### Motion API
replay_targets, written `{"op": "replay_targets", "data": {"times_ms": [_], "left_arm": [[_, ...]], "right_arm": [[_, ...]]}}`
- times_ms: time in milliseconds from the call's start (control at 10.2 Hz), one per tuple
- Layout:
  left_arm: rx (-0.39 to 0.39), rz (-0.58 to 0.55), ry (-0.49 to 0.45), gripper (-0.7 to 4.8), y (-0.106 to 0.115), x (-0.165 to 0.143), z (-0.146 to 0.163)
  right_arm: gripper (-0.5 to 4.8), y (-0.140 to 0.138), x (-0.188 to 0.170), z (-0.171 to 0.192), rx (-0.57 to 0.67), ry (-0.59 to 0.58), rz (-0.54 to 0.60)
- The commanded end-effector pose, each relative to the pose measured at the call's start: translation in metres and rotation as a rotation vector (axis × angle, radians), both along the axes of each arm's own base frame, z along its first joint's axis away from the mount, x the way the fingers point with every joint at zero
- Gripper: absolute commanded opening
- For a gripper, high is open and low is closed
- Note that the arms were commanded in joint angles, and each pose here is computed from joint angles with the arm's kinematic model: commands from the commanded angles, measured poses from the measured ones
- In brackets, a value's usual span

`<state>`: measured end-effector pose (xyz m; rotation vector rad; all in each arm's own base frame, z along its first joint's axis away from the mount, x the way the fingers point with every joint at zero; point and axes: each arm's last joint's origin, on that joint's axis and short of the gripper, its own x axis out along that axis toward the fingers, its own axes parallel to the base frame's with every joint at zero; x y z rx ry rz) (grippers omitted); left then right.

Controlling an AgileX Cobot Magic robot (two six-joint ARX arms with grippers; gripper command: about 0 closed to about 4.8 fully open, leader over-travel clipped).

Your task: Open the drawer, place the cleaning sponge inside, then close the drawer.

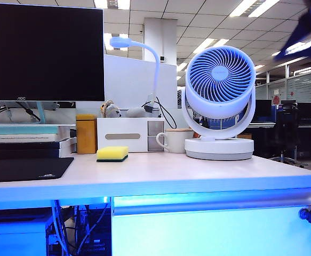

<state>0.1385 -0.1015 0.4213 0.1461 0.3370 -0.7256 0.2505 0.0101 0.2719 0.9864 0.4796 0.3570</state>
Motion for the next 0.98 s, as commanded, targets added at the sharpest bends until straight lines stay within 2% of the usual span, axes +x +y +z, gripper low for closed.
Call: {"op": "replay_targets", "data": {"times_ms": [98, 491, 687, 883, 981], "left_arm": [[0.033, -0.007, 0.035, -0.05, -0.001, 0.001, -0.004], [0.019, -0.007, -0.002, -0.05, -0.002, 0.003, -0.001], [0.019, -0.007, -0.003, -0.05, -0.002, 0.003, -0.001], [0.009, -0.007, -0.016, -0.05, -0.002, 0.003, 0.001], [0.003, -0.007, -0.024, -0.05, -0.003, 0.004, 0.002]], "right_arm": [[-0.04, -0.001, 0.008, -0.008, 0.010, 0.028, 0.012], [-0.04, -0.015, 0.029, -0.045, 0.031, 0.170, 0.027], [-0.04, -0.024, 0.036, -0.067, 0.080, 0.236, 0.125], [0.05, -0.028, 0.042, -0.091, 0.058, 0.270, 0.207], [1.11, -0.028, 0.046, -0.103, 0.034, 0.278, 0.233]]}}
